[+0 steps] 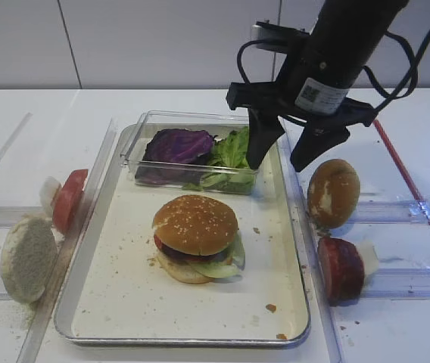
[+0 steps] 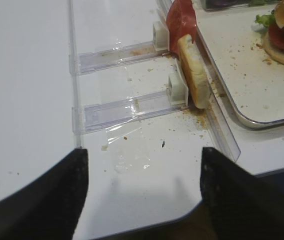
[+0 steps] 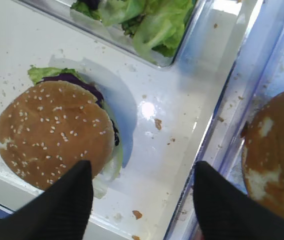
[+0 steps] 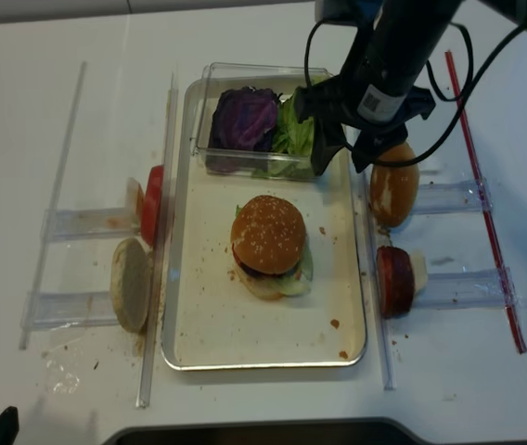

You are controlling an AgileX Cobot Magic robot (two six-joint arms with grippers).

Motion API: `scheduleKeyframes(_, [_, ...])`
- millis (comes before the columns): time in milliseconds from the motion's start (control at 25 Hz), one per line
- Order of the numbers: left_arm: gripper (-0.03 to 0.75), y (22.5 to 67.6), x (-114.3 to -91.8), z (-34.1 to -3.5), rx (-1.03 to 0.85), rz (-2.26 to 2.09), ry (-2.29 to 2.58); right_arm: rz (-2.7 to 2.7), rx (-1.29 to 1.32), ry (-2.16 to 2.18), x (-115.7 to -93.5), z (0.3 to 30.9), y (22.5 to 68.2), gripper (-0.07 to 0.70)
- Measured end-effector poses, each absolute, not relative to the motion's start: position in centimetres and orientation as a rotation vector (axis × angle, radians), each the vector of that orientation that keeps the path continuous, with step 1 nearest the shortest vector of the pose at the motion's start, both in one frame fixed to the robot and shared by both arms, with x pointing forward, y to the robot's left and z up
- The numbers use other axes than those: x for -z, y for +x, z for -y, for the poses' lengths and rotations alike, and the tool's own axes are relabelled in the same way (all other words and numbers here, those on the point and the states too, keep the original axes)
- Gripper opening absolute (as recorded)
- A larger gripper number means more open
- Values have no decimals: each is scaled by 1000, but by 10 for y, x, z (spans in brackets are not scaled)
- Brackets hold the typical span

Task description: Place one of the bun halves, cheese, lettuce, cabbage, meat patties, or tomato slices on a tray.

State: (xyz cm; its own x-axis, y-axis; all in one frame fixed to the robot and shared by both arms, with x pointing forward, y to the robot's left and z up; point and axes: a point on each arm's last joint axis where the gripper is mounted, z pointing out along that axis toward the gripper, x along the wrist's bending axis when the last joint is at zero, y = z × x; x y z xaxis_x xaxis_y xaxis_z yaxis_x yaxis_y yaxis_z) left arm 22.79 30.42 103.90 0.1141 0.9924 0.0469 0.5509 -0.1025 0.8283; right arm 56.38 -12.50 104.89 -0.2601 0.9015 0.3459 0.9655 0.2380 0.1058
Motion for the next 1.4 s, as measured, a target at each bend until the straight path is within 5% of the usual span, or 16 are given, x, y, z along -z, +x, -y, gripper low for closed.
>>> scheduleKeyframes(760, [438, 228, -1039, -304, -855, -1510, 1737, 2501, 376, -1917, -1076, 146, 556, 447])
scheduleKeyframes(1400, [438, 228, -1039, -304, -855, -1510, 1737, 2243, 412, -2291, -1093, 243, 564, 447])
